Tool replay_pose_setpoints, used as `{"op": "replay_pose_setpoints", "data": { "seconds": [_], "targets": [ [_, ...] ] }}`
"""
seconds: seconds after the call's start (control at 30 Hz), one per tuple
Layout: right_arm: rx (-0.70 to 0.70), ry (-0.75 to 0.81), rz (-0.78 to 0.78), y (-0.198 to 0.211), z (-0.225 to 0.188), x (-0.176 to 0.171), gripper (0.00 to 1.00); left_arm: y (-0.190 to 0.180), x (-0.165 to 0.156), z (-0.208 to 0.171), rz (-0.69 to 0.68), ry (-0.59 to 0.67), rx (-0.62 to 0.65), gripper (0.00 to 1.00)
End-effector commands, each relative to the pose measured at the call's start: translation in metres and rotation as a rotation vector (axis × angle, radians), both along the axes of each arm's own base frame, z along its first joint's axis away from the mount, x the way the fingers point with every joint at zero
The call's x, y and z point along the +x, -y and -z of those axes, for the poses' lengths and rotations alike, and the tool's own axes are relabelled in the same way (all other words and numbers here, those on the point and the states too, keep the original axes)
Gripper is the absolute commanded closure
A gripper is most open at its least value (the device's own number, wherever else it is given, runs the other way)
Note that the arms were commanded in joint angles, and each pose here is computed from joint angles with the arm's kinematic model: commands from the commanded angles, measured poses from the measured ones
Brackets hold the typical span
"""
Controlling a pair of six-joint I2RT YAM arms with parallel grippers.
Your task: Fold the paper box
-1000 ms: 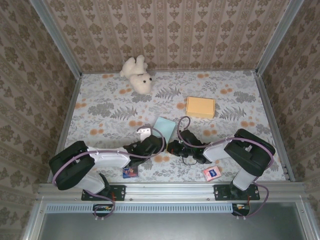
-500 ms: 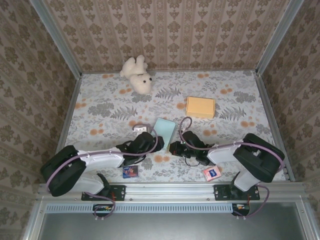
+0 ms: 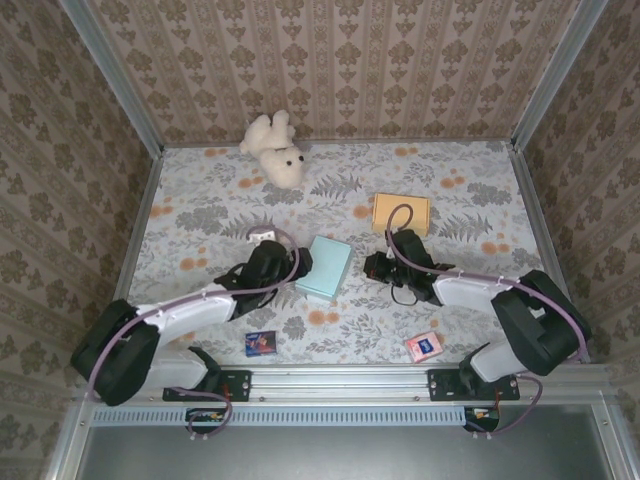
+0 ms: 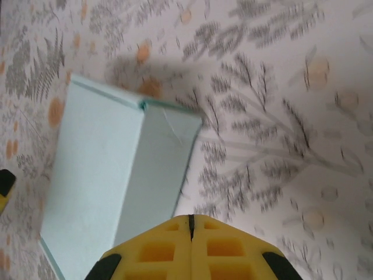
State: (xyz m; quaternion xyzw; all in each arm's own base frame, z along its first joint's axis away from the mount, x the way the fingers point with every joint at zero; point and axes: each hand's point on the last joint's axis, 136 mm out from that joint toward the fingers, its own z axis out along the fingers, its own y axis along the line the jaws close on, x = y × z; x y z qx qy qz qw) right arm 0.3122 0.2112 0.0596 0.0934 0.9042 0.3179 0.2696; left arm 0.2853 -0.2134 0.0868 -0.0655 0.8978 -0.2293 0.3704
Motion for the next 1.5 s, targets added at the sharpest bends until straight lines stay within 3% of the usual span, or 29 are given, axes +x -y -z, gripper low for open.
{"op": "replay_pose_setpoints", "data": {
  "seconds": [0.0,0.27,0.73,0.9,1.23,1.33,1.47],
  "targets": [
    [0.002,-0.038,-0.036,-0.001,0.009,0.011,1.0,0.024,0.023,-0.011,0.082,0.031,-0.056,0.11],
    [0.058,-0.083,-0.066,-0.015,0.023,0.036,1.0,0.062,0.053,0.004,0.151,-0.008,-0.122,0.13],
    [0.073,-0.14,-0.085,-0.02,0.046,0.043,1.0,0.089,0.049,0.022,0.227,-0.06,-0.168,0.14],
    [0.069,-0.145,-0.084,-0.017,0.048,0.044,1.0,0.12,0.042,0.013,0.348,-0.022,-0.238,0.15],
    [0.111,-0.102,-0.115,-0.023,0.04,0.048,1.0,0.194,-0.003,-0.027,0.693,0.091,-0.373,0.17],
    [0.133,-0.082,-0.126,-0.027,0.035,0.049,1.0,0.194,0.001,-0.031,0.684,0.098,-0.373,0.17],
    [0.15,-0.051,-0.104,-0.023,0.027,0.045,1.0,0.172,0.033,-0.026,0.553,0.072,-0.308,0.17]
  ]
}}
